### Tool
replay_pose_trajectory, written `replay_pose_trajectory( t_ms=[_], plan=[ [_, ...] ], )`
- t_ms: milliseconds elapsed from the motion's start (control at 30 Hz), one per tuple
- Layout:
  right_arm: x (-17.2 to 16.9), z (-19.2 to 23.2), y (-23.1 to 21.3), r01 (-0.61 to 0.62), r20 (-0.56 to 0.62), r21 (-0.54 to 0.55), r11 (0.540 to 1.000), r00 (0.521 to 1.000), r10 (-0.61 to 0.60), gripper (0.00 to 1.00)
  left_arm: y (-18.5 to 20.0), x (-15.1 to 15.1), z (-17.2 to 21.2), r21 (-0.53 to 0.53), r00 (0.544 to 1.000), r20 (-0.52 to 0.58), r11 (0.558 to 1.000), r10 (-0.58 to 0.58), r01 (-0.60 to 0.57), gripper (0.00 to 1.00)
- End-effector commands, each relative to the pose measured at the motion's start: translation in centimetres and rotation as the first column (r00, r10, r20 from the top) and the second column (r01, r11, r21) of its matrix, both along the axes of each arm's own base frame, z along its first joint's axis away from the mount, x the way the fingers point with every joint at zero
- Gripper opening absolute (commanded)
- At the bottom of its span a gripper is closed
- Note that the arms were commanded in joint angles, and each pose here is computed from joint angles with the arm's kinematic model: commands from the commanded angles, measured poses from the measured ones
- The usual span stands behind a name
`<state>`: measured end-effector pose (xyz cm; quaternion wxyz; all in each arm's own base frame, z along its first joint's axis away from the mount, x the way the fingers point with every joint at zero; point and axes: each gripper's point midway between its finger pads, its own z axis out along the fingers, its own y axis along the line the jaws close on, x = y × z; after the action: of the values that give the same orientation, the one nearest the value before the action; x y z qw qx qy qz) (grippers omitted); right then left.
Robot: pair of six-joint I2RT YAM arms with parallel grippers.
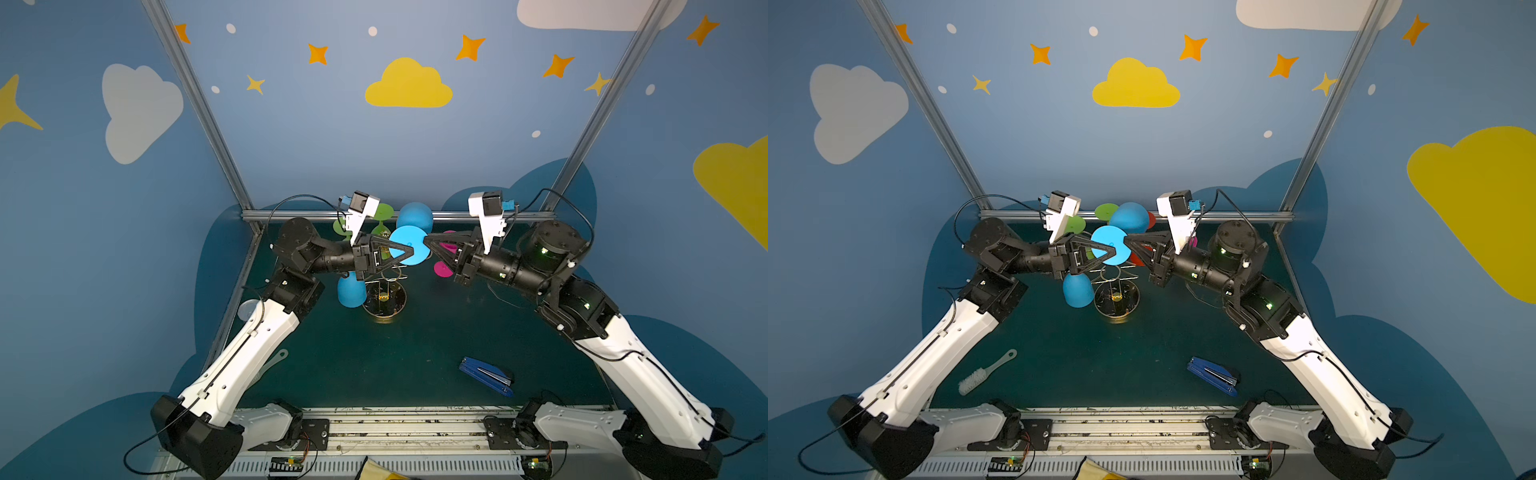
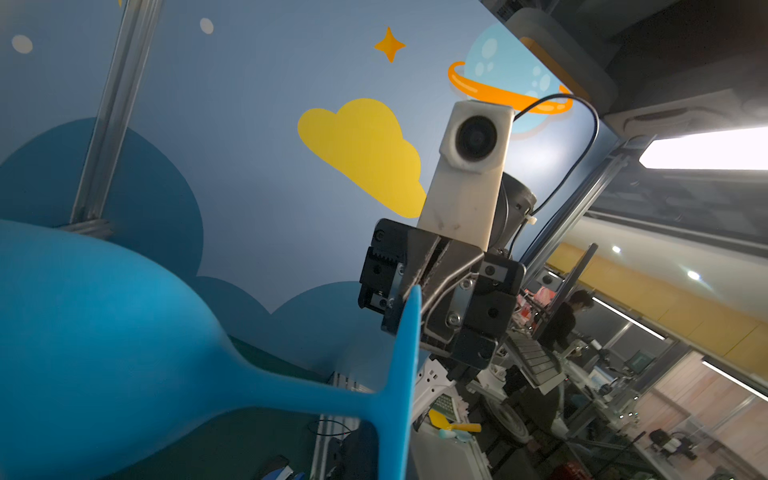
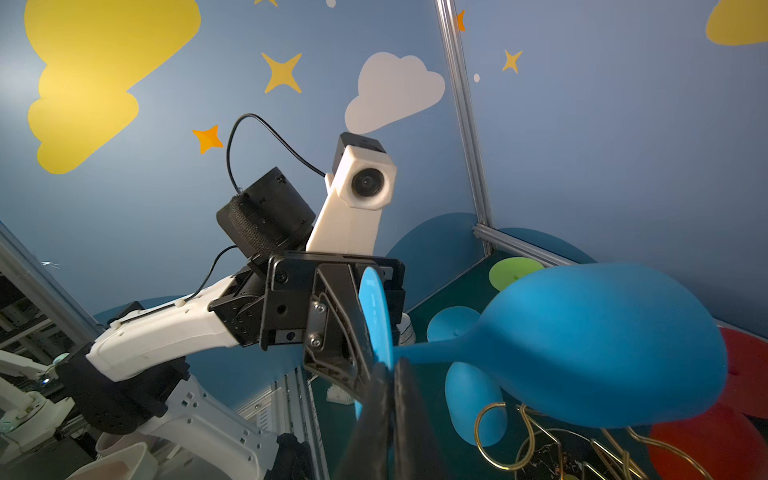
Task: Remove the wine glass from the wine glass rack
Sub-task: 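Open the right gripper and draw it back while the left holds the blue glass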
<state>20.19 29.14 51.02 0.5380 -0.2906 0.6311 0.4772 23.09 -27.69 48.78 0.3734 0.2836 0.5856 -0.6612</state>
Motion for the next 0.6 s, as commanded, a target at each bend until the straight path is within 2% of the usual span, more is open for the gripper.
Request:
replay_pose_trajectory(
  t_ms=[0, 33, 100, 167, 367, 567],
  plan=[
    [0.1, -0.7, -2.8, 0.105, 0.026, -0.024, 0.994, 0.994, -0.105, 0.40, 1.3, 0.6, 3.7, -0.093, 0.995, -0.034, 0.991, 0.090, -0.092, 0.03],
    [0.2, -0.8, -3.7, 0.138, 0.039, -0.022, 0.990, 0.990, -0.137, 0.51, 1.5, 0.8, 3.7, -0.091, 0.993, -0.057, 0.990, 0.105, -0.110, 0.03],
    [0.4, -1.1, -5.2, 0.191, 0.066, -0.026, 0.981, 0.980, -0.189, 0.66, 1.8, 1.2, 3.7, -0.093, 0.987, -0.085, 0.985, 0.136, -0.144, 0.03],
    [0.3, -1.5, -6.2, 0.224, 0.104, -0.029, 0.974, 0.970, -0.220, 0.74, 2.0, 1.3, 3.8, -0.097, 0.982, -0.102, 0.981, 0.157, -0.167, 0.03],
    [1.5, -2.7, -8.0, 0.327, 0.234, -0.055, 0.943, 0.923, -0.306, 0.79, 2.3, 1.8, 3.8, -0.110, 0.970, -0.176, 0.976, 0.170, -0.191, 0.03],
    [2.2, -3.3, -6.4, 0.302, 0.436, -0.081, 0.950, 0.868, -0.239, 0.83, 2.2, 2.2, 3.5, -0.116, 0.954, -0.272, 0.980, 0.124, -0.160, 0.03]
  ],
)
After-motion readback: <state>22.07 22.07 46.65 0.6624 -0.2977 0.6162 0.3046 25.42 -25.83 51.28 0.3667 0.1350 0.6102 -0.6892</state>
